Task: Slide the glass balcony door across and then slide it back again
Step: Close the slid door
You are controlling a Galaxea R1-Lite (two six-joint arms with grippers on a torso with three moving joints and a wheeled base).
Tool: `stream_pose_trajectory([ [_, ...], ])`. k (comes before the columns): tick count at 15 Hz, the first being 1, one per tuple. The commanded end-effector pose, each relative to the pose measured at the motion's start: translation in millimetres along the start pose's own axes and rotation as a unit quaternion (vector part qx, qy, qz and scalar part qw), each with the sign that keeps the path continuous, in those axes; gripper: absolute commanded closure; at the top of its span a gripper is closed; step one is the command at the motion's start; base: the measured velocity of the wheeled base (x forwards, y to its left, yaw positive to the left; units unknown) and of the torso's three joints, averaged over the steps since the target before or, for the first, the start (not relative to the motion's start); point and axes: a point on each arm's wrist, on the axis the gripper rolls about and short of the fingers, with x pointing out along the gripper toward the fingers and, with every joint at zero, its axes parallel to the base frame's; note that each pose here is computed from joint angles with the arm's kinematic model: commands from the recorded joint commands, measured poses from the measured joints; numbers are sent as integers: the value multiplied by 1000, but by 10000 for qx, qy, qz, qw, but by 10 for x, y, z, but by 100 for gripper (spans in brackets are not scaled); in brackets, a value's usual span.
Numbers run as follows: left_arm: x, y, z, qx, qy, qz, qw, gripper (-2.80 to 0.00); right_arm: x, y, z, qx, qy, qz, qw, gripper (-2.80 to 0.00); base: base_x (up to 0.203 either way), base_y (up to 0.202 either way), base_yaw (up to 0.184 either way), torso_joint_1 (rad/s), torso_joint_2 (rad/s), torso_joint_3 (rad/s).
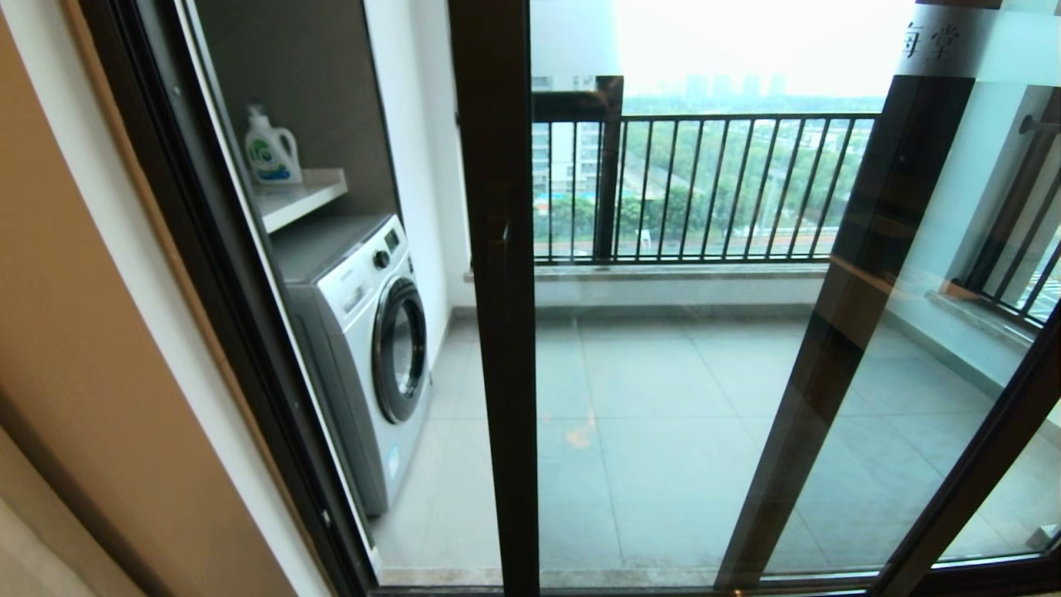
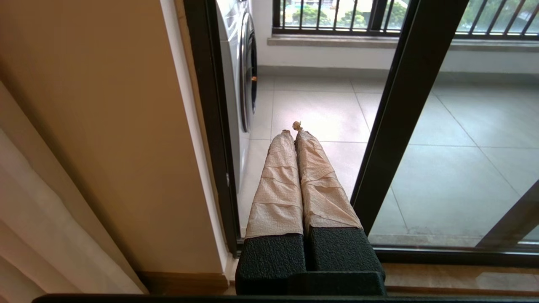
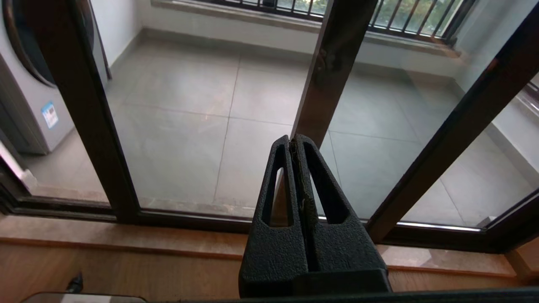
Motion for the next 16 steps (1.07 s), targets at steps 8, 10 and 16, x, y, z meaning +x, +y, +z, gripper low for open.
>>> stream_pose_trajectory([
  [8,1,0,-2,0,10,1,10000,0,314,54,-313,161,-589,27,9981,0,0,0,0,0,0,0],
  [10,0,0,2,0,3,1,10000,0,312,53,-332,540,-436,-19,9976,0,0,0,0,0,0,0],
  [16,0,0,2,0,2,1,10000,0,311,44,-327,907,-456,-183,9947,0,0,0,0,0,0,0],
])
